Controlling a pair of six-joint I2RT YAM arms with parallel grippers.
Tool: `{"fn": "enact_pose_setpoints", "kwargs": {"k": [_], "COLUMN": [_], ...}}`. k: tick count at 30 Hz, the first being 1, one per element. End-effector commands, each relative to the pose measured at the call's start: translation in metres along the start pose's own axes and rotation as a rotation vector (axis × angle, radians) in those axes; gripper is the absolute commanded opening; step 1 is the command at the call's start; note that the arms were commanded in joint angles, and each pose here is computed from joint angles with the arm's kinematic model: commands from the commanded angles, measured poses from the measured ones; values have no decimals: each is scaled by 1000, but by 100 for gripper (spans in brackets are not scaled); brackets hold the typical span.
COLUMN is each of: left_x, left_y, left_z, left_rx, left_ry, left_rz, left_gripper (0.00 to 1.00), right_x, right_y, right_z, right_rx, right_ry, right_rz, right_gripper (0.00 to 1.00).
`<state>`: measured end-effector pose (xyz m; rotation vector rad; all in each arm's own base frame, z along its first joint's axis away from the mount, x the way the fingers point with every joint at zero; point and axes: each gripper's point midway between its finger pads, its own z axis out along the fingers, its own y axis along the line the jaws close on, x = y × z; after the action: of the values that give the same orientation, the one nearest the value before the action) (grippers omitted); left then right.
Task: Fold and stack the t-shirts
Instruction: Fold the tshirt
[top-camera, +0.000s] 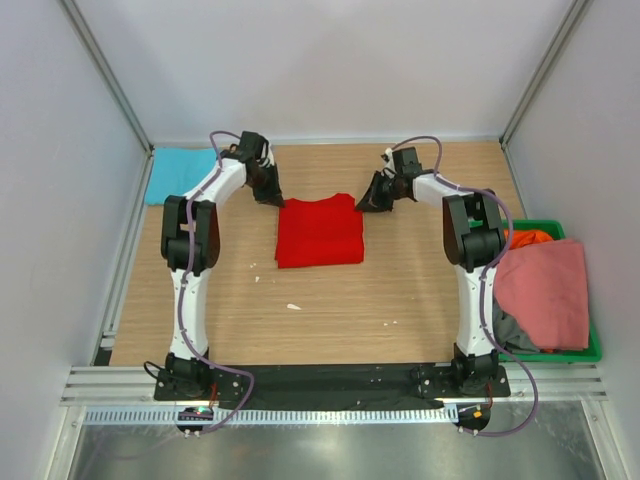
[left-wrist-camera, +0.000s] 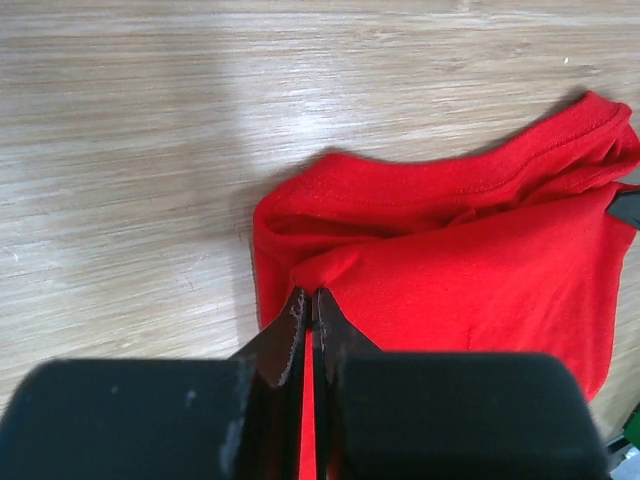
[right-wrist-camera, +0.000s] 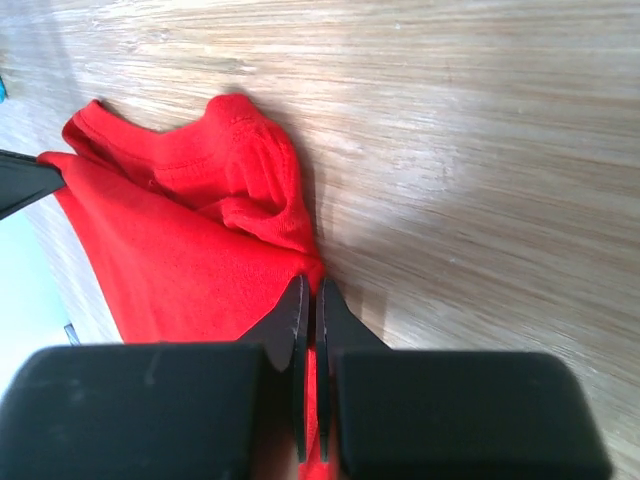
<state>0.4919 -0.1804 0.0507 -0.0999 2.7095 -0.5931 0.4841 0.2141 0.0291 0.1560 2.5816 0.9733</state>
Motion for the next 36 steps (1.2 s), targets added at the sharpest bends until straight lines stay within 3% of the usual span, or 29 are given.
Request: {"fn": "enact_pose_setpoints", "kwargs": {"k": [1,9,18,23,28,30,36], "left_x": [-21,-10,-3,-21,-29,-46,-62], "left_y": [-17,-16,-7,1,34,39,53], "left_z": [-26,-65,-88,-74,-21,-16,13], "left_rx": [35,-14,-81,-122,-219,-233,-241], "left_ry": [-67,-112,-154,-164,-112,-141,-154], "left_rz": [7,-45,-81,-92,-75,-69,-109], "left_gripper": [0,0,0,0,0,0,0], "right_x": [-25,-18,-21,-41,-89,-90,-117], "right_y": [35,72,122,117,109,81,49], "right_z": [-27,-80,-103,-68,-24,9,30], "right_rx": [-58,-29,-116,-124,-147,-108,-89], "right_ry": [-117,-156,-221,-214,-278,-234,-265], "right_rz": [-38,-67,-128,-149,-183,-160,-107], "right_gripper": [1,1,1,1,1,1,2]}}
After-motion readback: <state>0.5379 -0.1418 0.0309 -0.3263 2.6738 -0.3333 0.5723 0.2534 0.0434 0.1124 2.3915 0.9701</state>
